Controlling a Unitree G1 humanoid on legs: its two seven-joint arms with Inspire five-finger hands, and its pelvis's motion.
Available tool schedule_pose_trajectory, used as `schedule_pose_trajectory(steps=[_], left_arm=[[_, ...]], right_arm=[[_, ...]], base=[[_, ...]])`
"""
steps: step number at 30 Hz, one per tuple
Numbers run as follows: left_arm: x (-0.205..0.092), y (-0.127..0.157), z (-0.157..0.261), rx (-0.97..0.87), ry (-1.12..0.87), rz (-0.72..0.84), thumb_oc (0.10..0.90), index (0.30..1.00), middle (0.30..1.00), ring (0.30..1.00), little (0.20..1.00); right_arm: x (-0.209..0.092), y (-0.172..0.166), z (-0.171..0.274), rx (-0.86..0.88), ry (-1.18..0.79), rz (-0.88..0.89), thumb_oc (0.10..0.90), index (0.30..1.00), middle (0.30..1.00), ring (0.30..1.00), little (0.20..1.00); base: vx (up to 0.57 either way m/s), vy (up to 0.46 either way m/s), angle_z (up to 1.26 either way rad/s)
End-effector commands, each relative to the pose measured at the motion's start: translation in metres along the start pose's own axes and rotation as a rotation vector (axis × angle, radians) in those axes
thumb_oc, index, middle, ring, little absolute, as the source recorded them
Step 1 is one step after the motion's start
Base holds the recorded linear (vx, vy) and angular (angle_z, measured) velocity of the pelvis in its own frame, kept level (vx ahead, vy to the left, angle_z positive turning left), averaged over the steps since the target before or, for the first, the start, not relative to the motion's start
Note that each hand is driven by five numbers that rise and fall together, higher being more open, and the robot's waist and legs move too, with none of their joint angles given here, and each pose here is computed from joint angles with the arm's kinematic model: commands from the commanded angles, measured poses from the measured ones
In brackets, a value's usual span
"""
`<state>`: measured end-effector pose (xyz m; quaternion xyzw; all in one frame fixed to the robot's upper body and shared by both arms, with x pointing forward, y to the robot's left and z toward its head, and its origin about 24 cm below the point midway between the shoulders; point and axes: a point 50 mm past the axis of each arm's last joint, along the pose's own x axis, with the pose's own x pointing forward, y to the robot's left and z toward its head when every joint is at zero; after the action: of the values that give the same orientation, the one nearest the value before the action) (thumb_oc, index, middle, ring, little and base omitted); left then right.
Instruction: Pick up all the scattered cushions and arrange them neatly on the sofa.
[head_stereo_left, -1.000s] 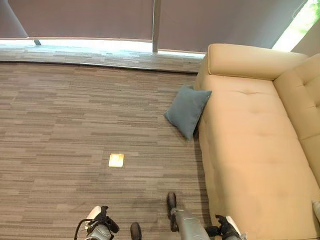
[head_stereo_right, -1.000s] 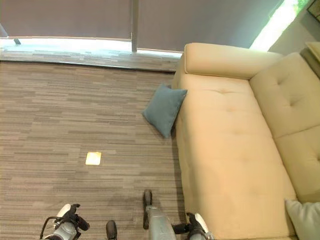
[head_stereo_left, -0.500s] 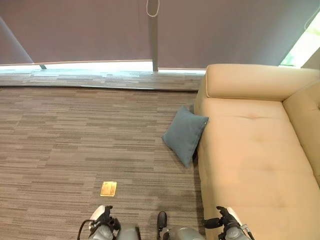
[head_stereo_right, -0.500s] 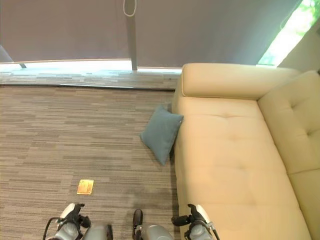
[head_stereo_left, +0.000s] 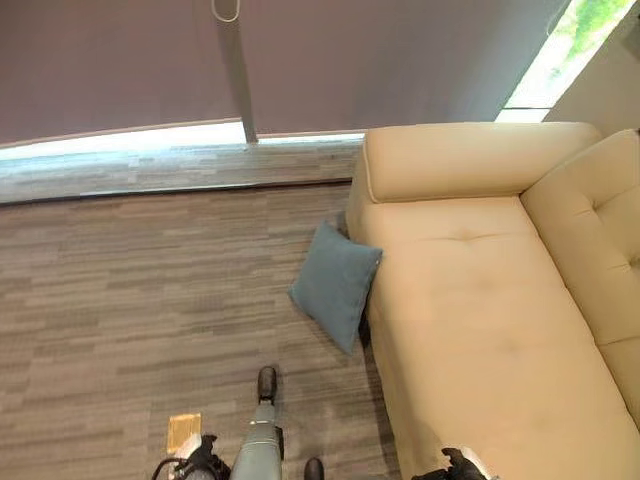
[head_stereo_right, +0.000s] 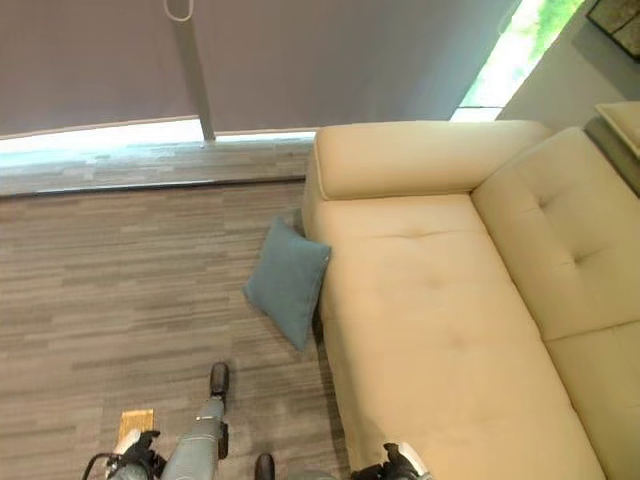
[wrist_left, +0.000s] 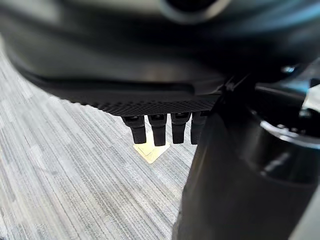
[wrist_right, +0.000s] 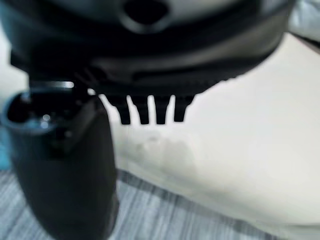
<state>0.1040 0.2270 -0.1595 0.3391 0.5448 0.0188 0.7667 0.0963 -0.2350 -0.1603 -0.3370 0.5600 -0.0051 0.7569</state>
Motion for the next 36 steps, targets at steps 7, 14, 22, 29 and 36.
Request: schedule_pose_trajectory(steps=[7, 14, 22, 29, 36], left_arm=[[0.010, 0.046, 0.003, 0.025, -0.022, 0.148, 0.800, 0.900, 0.900, 0.900, 0.900], [0.014, 0.087, 0.027, -0.171, -0.071, 0.287, 0.800, 0.900, 0.900, 0.900, 0.900], [0.012, 0.116, 0.064, -0.542, -0.134, 0.378, 0.800, 0.900, 0.900, 0.900, 0.900], [0.010, 0.128, 0.079, -0.508, -0.186, 0.416, 0.800, 0.900, 0.900, 0.900, 0.900], [0.004, 0.133, 0.104, -0.427, -0.294, 0.456, 0.800, 0.900, 0.900, 0.900, 0.900]], right_arm=[[-0.003, -0.002, 0.047, -0.002, -0.201, -0.035, 0.800, 0.900, 0.900, 0.900, 0.900], [-0.012, -0.012, 0.096, -0.063, -0.414, -0.076, 0.800, 0.900, 0.900, 0.900, 0.900], [-0.024, -0.022, 0.131, -0.131, -0.582, -0.132, 0.800, 0.900, 0.900, 0.900, 0.900], [-0.074, -0.082, 0.212, -0.230, -0.984, -0.389, 0.800, 0.900, 0.900, 0.900, 0.900], [-0.147, -0.111, 0.283, -0.281, -1.328, -0.595, 0.800, 0.900, 0.900, 0.900, 0.900]], base=[[0.23, 0.310, -0.26], [0.12, 0.039, -0.05], [-0.02, -0.037, -0.15], [0.00, -0.044, -0.12], [-0.02, -0.048, -0.08]])
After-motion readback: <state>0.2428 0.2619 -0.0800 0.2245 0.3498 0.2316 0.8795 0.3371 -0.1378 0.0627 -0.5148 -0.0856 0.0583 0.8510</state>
